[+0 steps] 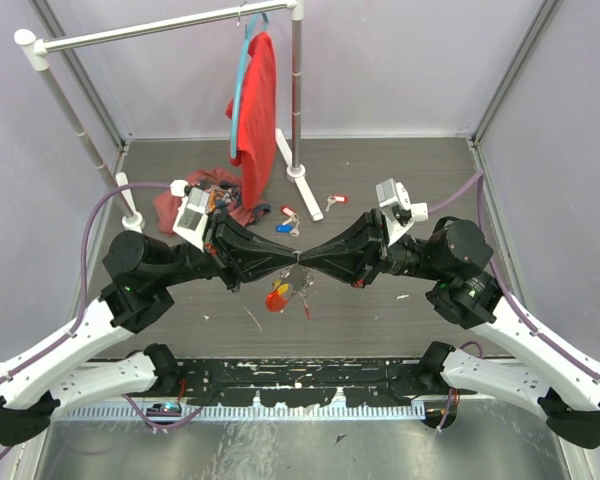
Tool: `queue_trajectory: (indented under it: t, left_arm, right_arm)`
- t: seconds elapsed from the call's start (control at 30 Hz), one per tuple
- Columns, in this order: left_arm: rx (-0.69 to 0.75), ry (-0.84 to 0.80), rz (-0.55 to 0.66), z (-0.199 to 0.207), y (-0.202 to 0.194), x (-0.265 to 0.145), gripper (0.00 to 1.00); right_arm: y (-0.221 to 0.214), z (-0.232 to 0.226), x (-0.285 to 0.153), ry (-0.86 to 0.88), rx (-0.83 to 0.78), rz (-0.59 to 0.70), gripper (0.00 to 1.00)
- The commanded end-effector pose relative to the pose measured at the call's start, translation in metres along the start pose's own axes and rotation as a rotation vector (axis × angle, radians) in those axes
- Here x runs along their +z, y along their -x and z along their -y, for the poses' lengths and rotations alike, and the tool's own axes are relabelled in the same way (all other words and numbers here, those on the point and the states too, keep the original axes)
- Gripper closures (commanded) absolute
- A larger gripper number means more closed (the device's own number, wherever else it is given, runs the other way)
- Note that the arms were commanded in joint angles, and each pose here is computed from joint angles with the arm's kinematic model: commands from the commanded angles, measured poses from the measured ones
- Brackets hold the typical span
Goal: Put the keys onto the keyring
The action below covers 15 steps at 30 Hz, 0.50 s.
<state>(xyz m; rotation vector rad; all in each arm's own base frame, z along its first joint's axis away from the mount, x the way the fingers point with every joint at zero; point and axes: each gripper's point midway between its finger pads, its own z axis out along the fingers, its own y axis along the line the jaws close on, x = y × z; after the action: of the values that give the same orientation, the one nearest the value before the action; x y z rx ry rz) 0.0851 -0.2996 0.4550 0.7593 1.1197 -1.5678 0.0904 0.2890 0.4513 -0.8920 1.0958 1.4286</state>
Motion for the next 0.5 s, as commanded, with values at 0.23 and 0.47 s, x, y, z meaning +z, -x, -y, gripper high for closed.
queue_trajectory:
  t: [0.23,0.47]
  left_arm:
    - [0.033,0.051,-0.027,-0.010,-0.009,-0.005,0.81]
    - [0.065,0.140,-0.033,-0.019,-0.006,-0.017,0.55]
  right_arm:
    - [0.019,0.005,-0.011,-0.124,-0.027,-0.062,0.99]
    - [0.002,0.032,-0.028,-0.315,-0.003,-0.253,0.99]
